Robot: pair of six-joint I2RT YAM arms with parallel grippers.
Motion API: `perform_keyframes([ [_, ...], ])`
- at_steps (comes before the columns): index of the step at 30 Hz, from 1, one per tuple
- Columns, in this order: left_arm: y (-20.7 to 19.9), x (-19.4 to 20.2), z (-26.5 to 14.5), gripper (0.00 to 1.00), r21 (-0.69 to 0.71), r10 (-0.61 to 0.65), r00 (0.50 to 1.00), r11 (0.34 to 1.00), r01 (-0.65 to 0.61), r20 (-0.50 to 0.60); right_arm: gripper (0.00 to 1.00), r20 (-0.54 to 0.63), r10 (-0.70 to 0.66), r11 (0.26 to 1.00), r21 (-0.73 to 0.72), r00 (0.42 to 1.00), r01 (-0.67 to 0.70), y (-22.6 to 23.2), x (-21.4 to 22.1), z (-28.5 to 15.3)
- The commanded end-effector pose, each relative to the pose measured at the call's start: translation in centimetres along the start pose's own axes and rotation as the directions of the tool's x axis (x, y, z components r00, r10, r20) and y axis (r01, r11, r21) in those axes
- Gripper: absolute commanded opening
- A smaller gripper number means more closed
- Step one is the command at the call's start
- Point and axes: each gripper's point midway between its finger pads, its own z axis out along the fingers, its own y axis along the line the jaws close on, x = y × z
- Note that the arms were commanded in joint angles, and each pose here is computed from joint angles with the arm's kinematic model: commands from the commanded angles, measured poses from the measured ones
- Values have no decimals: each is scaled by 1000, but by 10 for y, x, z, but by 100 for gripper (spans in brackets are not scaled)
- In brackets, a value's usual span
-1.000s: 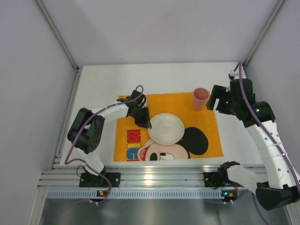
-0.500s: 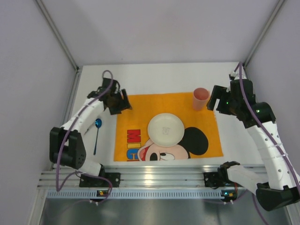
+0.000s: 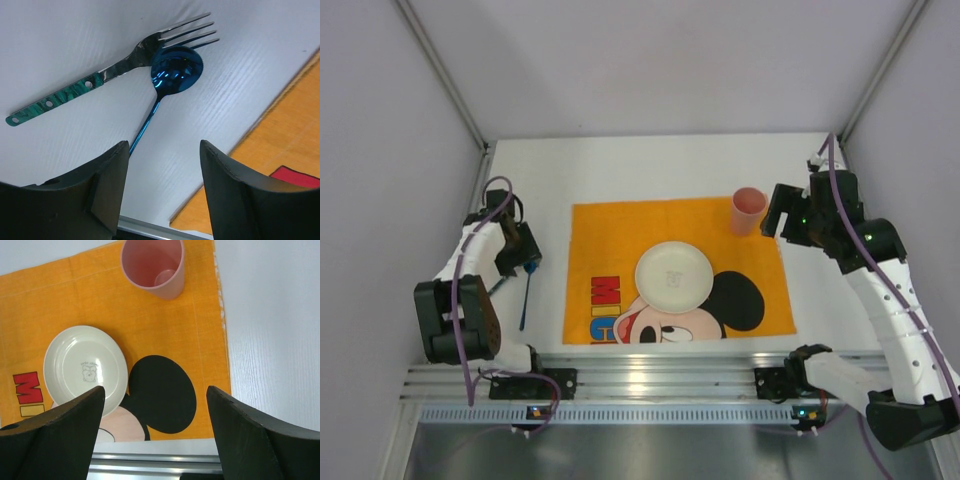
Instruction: Set the dinner table for one person
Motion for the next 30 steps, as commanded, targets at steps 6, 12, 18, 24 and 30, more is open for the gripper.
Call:
perform_keyframes([
  [6,14,15,38,59,-61,46,996,997,-51,-74,83,19,-14,999,-38,1000,15,11,-8,2],
  [12,13,10,62,56,-64,37,995,997,-43,-93,83,12,-19,999,-32,1000,19,10,-7,1],
  [18,18,17,86,38,-81,47,986,995,-60,-157,83,17,-27,1000,-4,999,27,5,-10,-1],
  [24,22,24,103,20,-105,52,980,992,-74,-193,83,16,-35,999,27,999,35,0,-13,-2],
  [30,18,32,116,4,-91,50,971,993,-73,-236,83,13,-35,999,41,999,35,-1,-14,0],
])
